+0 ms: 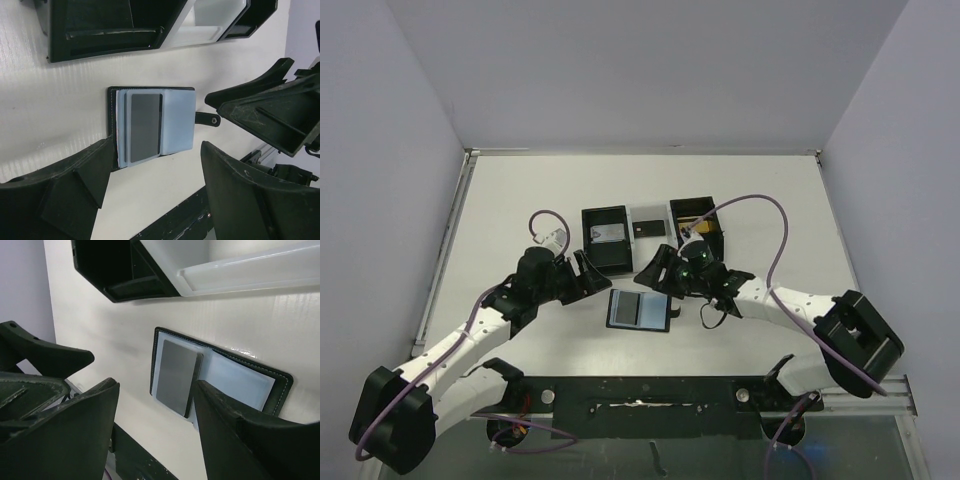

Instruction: Take the credit cards out of the card holder

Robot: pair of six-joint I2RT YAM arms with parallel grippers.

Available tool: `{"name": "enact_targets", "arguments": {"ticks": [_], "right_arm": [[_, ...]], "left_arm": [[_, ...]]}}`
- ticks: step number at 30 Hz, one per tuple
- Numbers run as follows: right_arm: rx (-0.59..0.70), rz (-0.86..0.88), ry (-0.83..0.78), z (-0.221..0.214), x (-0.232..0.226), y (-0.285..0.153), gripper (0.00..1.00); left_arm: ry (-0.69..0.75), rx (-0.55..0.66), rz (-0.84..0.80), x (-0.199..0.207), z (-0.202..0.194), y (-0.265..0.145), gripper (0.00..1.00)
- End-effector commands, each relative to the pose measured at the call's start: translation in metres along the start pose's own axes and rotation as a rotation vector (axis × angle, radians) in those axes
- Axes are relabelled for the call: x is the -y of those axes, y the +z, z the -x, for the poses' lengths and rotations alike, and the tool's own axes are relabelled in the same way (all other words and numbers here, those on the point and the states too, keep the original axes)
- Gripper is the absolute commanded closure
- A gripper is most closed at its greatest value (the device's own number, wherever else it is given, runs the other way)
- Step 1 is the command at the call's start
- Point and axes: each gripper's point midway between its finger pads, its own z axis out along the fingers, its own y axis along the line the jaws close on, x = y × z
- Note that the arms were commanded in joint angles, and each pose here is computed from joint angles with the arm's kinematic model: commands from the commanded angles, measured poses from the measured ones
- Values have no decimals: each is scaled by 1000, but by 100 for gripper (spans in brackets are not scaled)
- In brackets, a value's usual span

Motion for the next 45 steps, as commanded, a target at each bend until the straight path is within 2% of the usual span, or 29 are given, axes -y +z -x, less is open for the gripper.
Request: {"name": "enact_targets", "arguments": {"ticks": [1, 8, 12, 21, 37, 45], "right_arm": [[29, 27, 37, 6, -17, 7, 40], [-32, -4, 38, -15, -14, 18, 48], [-56, -30, 46, -22, -6, 23, 49], [-145, -28, 45, -40, 2, 37, 57], [-172, -79, 94, -45, 28, 42, 68], [-185, -87, 104, -47, 32, 44, 75]], "left_arm": [[28, 42, -71, 20, 16, -1, 31], [40, 29, -61, 17, 14, 2, 34], [47, 17, -67, 18, 13, 3, 37], [72, -86, -71, 13, -3, 16, 51], [147, -239, -96, 21, -31, 39, 71], [193, -313, -61, 19, -52, 54, 71]]}}
